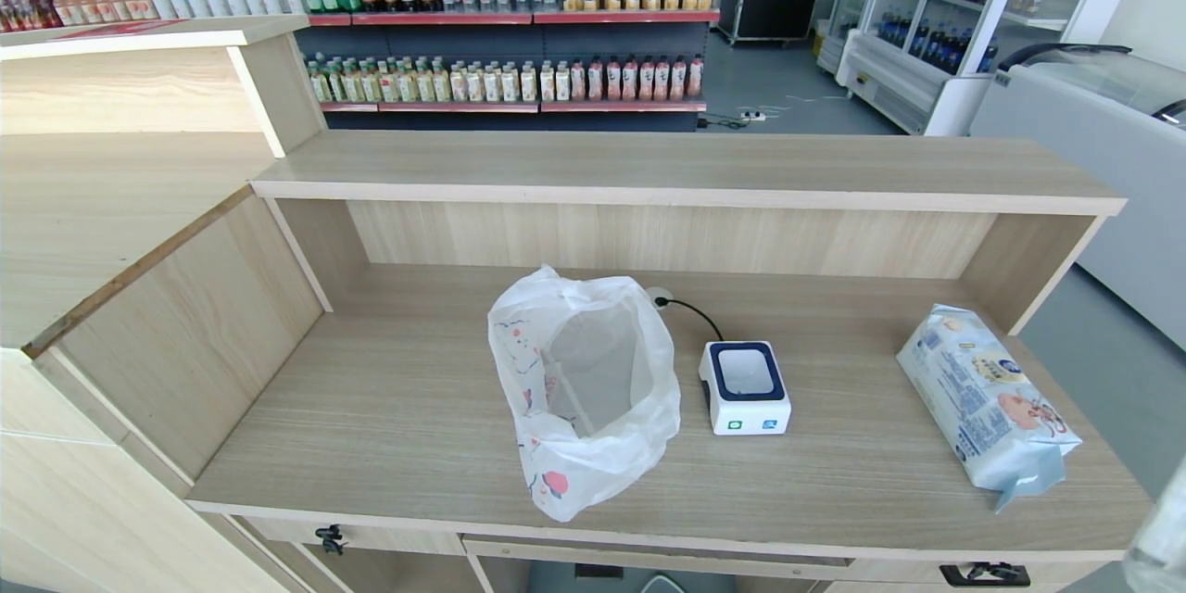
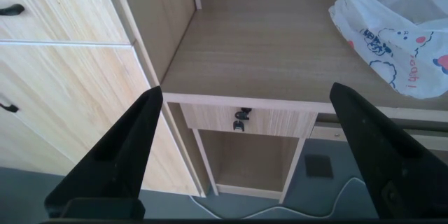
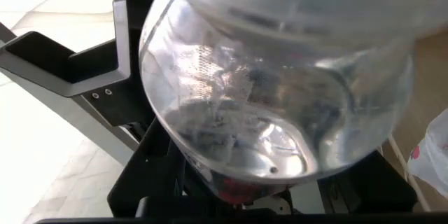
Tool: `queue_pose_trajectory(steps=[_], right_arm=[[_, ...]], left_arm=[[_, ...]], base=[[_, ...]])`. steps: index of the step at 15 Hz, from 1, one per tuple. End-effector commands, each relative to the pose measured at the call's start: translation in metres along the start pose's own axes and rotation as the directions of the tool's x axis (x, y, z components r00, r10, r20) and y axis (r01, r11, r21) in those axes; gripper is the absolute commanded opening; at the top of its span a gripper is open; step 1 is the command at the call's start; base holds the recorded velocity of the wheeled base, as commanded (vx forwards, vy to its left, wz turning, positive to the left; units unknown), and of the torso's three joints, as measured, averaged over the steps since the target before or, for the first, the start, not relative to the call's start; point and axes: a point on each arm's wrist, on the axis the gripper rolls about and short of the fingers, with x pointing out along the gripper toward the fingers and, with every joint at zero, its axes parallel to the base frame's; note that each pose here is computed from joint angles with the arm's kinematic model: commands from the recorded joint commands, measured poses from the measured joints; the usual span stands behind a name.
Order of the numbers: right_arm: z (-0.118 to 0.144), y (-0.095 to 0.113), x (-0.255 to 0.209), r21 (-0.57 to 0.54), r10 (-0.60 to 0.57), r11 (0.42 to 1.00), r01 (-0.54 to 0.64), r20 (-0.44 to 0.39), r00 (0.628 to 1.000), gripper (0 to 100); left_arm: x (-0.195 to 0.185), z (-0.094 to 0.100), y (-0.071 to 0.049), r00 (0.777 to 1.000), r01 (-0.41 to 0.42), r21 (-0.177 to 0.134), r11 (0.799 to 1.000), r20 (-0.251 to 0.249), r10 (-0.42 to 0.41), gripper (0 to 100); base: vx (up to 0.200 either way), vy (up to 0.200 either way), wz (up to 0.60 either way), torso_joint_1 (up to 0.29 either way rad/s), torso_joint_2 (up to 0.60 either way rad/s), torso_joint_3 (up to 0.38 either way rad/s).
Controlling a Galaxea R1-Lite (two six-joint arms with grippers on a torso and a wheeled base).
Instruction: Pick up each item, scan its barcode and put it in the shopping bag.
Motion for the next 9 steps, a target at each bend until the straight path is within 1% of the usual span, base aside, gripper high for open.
queue_pose_trajectory(steps=[1,5,9], right_arm=[[0.0006,-0.0058,0.0016,0.012,0.009,1.0,-0.009,-0.007,1.0,0],[-0.0016,-0.0031,0.0031,0.001,0.059,0.998,-0.059,-0.027,0.998,0],[-0.0014,-0.006,0.0048,-0.009,0.067,0.998,-0.067,-0.028,0.997,0]], left_arm=[[0.0,0.0,0.0,1.0,0.0,0.0,1.0,0.0,0.0,100],[0.0,0.0,0.0,1.0,0.0,0.0,1.0,0.0,0.0,100],[0.0,0.0,0.0,1.0,-0.002,0.0,1.0,0.0,0.002,100]], base=[[0.0,0.0,0.0,0.0,0.0,0.0],[0.0,0.0,0.0,0.0,0.0,0.0],[0.0,0.0,0.0,0.0,0.0,0.0]])
